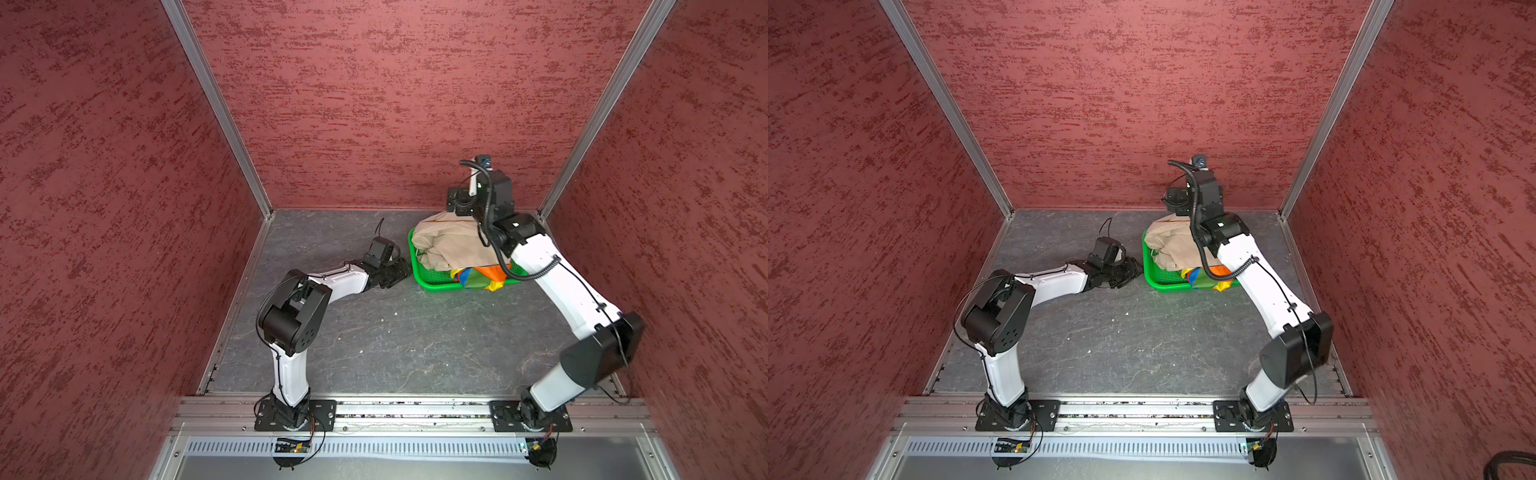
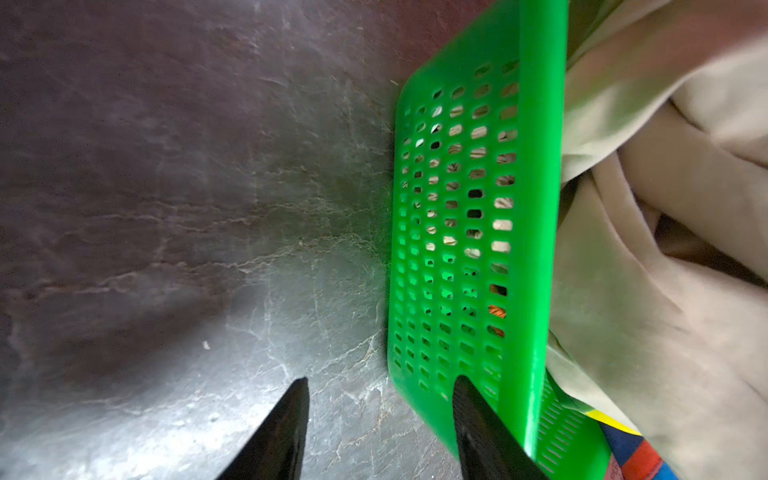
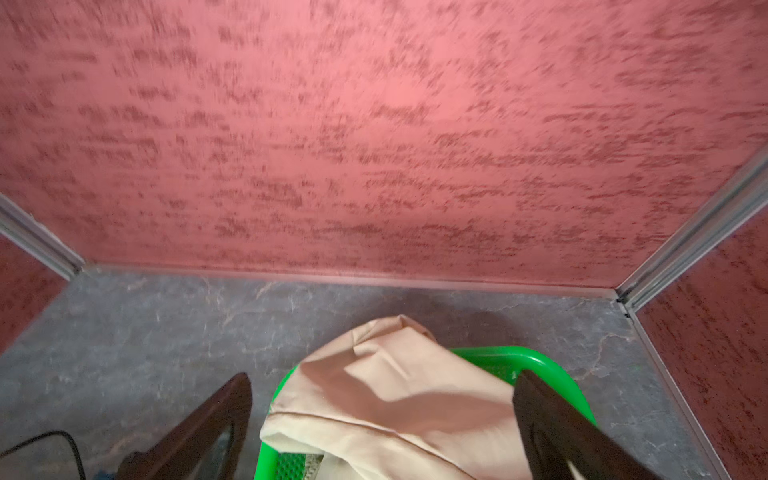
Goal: Fold and stack the shorts
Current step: 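Lift the beige shorts high out of the basket with the right gripper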
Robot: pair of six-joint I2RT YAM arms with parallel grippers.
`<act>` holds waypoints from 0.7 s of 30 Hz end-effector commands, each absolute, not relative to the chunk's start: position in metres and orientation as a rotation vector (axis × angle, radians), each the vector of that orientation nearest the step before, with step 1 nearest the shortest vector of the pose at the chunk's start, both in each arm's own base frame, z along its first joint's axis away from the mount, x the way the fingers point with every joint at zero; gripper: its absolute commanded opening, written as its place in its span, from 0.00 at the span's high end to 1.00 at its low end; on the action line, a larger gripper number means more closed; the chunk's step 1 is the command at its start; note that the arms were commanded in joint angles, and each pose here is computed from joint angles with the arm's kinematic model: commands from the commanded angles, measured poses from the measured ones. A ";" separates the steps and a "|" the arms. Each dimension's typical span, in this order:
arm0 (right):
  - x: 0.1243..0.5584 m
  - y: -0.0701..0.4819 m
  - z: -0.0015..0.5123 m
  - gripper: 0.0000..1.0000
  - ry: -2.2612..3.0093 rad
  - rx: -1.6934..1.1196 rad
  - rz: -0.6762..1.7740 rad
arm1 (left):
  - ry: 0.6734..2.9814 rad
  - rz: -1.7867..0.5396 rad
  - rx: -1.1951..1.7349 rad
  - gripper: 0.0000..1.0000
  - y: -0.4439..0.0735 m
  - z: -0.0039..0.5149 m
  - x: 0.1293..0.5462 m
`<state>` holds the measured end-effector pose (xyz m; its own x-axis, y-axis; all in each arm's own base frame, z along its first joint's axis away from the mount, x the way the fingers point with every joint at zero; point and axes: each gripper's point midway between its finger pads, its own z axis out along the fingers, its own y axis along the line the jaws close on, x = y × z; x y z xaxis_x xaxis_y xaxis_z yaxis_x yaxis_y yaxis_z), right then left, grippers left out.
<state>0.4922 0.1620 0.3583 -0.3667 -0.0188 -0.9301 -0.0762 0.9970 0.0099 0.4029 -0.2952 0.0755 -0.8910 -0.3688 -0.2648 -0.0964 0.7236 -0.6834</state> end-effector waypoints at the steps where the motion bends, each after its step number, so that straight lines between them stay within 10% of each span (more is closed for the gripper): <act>1: 0.510 0.175 0.295 0.02 2.124 -0.250 -0.031 | 2.545 -1.007 -0.330 0.43 -0.303 0.077 0.403; 10: 0.527 0.171 0.218 0.02 2.286 -0.351 -0.146 | 2.565 -1.035 -0.326 0.39 -0.309 0.073 0.404; 17: 0.531 0.180 0.237 1.00 2.272 -0.283 -0.036 | 2.561 -1.060 -0.276 0.38 -0.318 0.083 0.397; 21: 0.529 0.173 0.311 1.00 2.137 -0.210 -0.020 | 2.556 -1.076 -0.249 0.39 -0.328 0.089 0.396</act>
<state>0.5339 0.1776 0.2442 -0.6225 -0.2225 -0.7503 -0.1810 0.9737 -0.1386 0.3946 -0.3092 0.0697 -0.9160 -0.3288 -0.2300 -0.0850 0.7192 -0.6896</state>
